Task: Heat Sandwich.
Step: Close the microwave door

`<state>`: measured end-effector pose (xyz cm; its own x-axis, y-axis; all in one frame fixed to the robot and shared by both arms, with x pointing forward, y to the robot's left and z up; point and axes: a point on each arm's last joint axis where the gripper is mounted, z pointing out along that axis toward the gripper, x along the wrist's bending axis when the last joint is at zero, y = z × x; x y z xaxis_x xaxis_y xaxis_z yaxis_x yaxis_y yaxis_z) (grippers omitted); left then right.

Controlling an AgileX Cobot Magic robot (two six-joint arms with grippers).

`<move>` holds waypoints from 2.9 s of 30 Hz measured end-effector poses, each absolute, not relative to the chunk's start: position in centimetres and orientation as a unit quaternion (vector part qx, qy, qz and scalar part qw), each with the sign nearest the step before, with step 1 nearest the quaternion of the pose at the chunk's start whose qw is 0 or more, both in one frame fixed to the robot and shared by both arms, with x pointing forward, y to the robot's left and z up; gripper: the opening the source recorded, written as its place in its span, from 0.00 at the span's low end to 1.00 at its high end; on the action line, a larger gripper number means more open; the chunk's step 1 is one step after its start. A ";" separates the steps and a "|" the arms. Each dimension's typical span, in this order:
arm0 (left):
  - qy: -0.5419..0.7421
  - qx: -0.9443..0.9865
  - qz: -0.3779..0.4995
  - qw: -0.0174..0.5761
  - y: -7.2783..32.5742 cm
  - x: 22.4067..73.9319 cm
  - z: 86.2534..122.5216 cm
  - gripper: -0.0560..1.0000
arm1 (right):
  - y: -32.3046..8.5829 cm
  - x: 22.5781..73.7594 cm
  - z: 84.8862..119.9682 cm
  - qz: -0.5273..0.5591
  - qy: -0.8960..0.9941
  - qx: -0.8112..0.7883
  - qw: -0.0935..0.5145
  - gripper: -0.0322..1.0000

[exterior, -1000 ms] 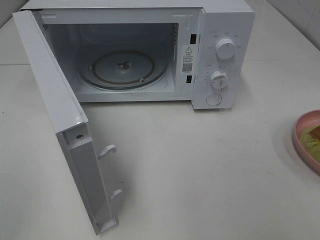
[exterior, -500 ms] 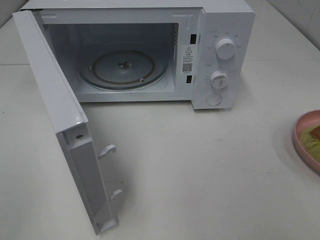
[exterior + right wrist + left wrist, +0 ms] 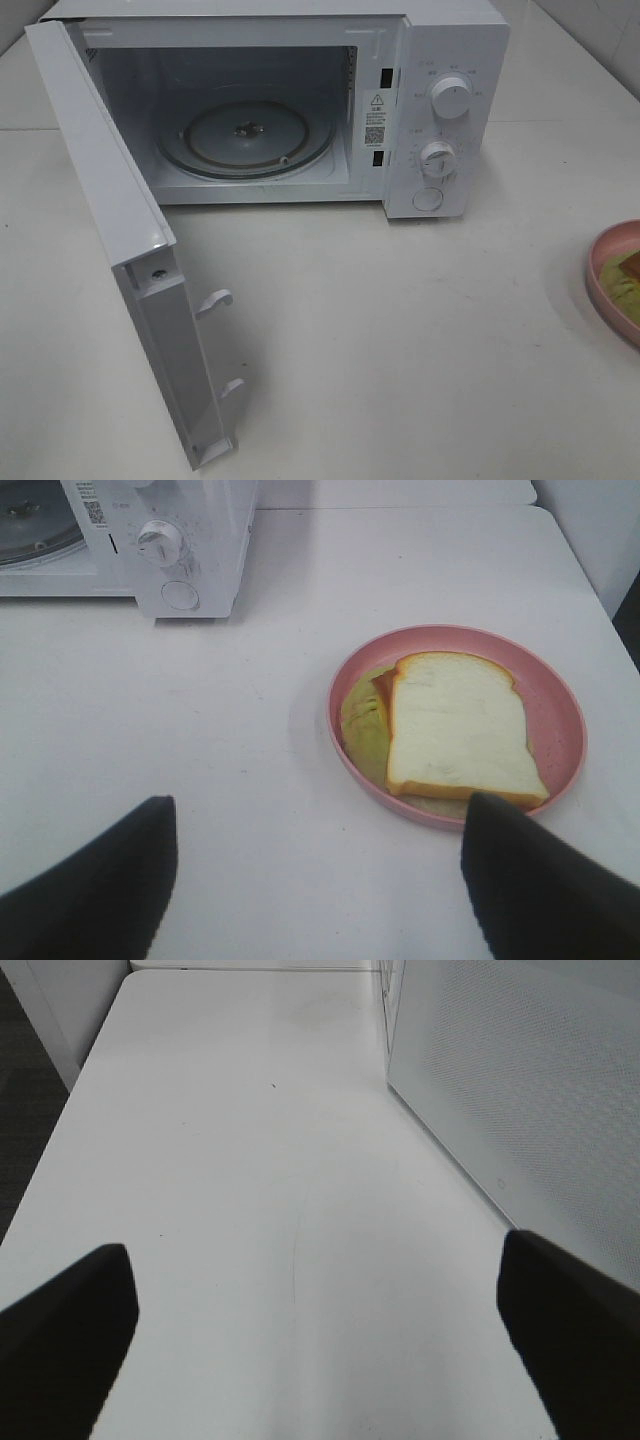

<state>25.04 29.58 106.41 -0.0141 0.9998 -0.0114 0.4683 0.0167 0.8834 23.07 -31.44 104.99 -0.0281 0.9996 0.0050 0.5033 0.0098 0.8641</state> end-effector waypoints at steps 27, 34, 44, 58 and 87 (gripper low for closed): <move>0.609 0.562 0.404 0.387 30.7 33.1 102.2 0.05 | -31.4 23.1 105.0 0.359 0.621 0.605 0.346 0.76; 0.595 0.540 0.436 0.405 31.1 34.7 100.8 0.05 | -31.4 23.1 105.0 0.359 0.621 0.605 0.346 0.76; 0.583 0.525 0.462 0.413 31.5 37.5 100.1 0.05 | -31.4 23.1 105.0 0.359 0.621 0.605 0.346 0.76; 0.533 0.597 0.435 0.413 29.7 41.2 97.3 0.05 | -31.4 23.1 105.0 0.359 0.621 0.605 0.346 0.76; 0.442 0.676 0.333 0.487 21.0 43.9 93.2 0.05 | -31.4 23.1 105.0 0.359 0.621 0.605 0.346 0.75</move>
